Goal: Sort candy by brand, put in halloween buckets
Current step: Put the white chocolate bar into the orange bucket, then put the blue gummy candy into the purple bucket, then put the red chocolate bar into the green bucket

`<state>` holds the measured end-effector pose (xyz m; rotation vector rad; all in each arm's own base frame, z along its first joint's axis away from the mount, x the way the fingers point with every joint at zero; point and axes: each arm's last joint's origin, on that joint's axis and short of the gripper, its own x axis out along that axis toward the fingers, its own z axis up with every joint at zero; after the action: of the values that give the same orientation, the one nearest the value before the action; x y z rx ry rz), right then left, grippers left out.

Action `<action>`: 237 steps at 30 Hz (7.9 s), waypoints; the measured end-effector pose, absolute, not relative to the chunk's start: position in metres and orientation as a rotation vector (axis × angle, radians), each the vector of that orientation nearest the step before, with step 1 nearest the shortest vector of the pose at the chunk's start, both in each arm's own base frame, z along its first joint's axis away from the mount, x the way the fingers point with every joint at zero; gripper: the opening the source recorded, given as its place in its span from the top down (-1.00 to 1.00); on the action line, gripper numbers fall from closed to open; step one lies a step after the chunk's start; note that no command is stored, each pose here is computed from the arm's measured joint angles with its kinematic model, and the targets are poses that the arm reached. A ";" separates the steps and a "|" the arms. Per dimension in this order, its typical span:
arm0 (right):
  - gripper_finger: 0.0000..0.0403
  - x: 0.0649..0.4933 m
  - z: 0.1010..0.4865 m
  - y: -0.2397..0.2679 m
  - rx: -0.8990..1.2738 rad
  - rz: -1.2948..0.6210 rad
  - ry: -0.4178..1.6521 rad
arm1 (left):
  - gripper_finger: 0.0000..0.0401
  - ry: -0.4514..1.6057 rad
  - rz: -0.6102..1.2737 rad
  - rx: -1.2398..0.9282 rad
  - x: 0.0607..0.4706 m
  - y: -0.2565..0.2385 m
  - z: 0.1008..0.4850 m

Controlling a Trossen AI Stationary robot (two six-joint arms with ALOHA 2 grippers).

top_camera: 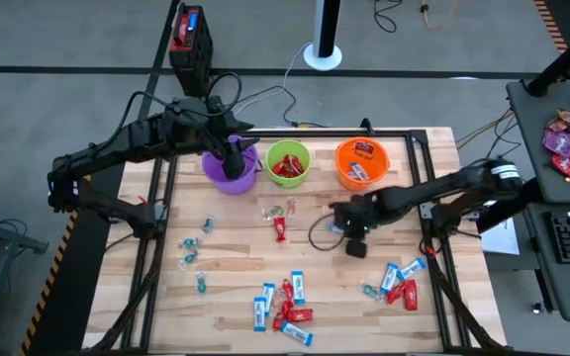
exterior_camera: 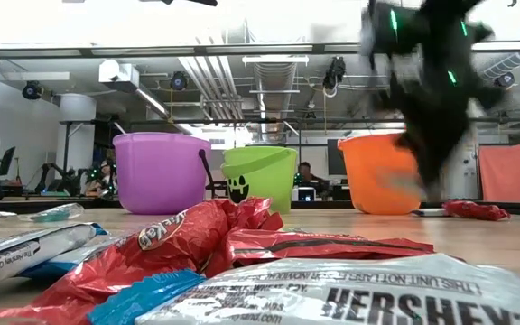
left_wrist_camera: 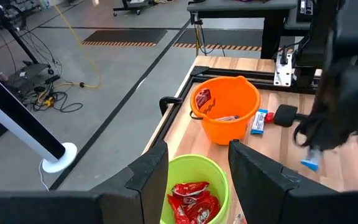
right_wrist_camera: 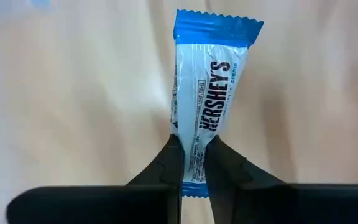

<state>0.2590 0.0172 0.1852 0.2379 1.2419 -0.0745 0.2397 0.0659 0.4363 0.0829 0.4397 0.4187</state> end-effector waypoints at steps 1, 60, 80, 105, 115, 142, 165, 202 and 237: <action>0.83 0.267 0.202 0.016 0.252 -0.070 1.155 | 0.24 0.438 0.419 0.082 0.240 0.066 0.436; 0.00 0.224 0.306 -0.165 0.800 -0.831 1.186 | 0.24 1.049 0.483 -0.427 0.189 0.074 0.410; 0.03 0.266 0.319 -0.140 0.810 -0.763 0.923 | 0.23 1.270 0.793 -0.847 0.175 0.015 0.205; 0.03 0.272 0.318 -0.130 0.807 -0.739 0.925 | 0.84 1.280 0.769 -0.766 0.164 0.015 0.140; 0.03 0.272 0.318 -0.130 0.789 -0.729 0.931 | 0.99 1.431 0.524 -0.741 0.172 0.002 0.236; 0.14 0.343 0.338 -0.033 0.949 -0.471 0.806 | 1.00 1.060 0.655 -0.415 0.209 0.173 0.274; -0.39 0.446 0.184 0.004 0.761 -0.517 1.219 | 0.33 0.946 0.723 -0.462 0.184 0.148 0.331; 0.96 0.412 0.329 -0.033 0.611 -0.259 0.951 | 0.48 1.062 0.498 -0.737 0.144 0.007 0.335; 0.01 0.380 0.144 0.016 0.668 -0.331 1.157 | 0.48 1.184 0.612 -0.829 0.149 -0.023 0.279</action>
<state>0.3799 0.0159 0.1435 0.6679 1.1566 -0.3314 0.1492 -0.0230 0.2785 -0.8291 1.1842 0.6122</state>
